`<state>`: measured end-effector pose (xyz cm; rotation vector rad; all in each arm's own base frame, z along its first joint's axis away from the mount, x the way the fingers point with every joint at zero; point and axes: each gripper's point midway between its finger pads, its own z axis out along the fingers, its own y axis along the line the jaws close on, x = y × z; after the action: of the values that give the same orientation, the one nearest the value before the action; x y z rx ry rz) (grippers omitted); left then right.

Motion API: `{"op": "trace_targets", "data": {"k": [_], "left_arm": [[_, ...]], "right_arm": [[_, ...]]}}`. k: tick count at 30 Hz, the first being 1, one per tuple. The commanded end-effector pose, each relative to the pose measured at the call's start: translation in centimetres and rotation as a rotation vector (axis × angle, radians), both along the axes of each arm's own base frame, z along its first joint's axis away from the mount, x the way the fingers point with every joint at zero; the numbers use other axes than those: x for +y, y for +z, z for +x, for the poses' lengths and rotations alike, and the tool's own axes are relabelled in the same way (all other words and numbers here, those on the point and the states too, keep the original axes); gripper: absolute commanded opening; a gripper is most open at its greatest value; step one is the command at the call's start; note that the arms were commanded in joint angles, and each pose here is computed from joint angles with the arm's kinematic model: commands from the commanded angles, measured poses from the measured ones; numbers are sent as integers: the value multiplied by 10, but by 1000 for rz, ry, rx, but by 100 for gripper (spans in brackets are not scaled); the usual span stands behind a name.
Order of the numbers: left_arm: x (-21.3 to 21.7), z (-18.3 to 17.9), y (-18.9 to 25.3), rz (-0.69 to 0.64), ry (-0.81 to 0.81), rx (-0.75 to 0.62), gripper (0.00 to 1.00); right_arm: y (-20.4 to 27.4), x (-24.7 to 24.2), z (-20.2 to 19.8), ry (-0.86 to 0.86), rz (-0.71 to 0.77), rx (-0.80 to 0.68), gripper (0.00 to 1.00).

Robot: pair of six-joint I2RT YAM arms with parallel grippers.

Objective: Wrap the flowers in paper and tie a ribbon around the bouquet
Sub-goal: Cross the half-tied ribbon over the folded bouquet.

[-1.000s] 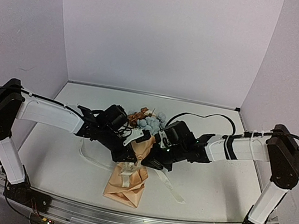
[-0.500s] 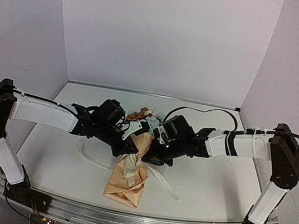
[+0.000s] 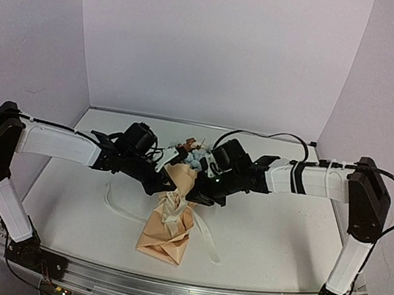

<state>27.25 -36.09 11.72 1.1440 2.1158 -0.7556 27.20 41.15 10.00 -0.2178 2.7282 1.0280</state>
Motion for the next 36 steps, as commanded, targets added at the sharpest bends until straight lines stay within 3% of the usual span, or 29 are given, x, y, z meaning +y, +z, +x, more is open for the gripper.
{"op": "trace_targets", "data": {"k": [1, 3, 9, 15, 21, 25, 36], "left_arm": [[-11, -4, 3, -49, -31, 32, 0], [-11, -6, 0, -50, -39, 42, 0], [-13, -9, 0, -57, -57, 59, 0], [-15, -13, -1, -58, -82, 94, 0], [-14, -21, 1, -73, -135, 136, 1], [-11, -29, 4, -100, -201, 174, 2], [-9, -45, 12, -152, -315, 272, 3]], "right_arm": [[8, -5, -1, 55, -16, -54, 2], [11, -8, -5, 78, -16, -70, 8], [31, -20, -25, 201, 0, -150, 40], [47, -25, -57, 409, -18, -322, 53], [39, -10, -102, 700, -62, -390, 56], [26, 1, -108, 726, -78, -361, 56], [6, 5, -81, 696, -187, -449, 60]]}}
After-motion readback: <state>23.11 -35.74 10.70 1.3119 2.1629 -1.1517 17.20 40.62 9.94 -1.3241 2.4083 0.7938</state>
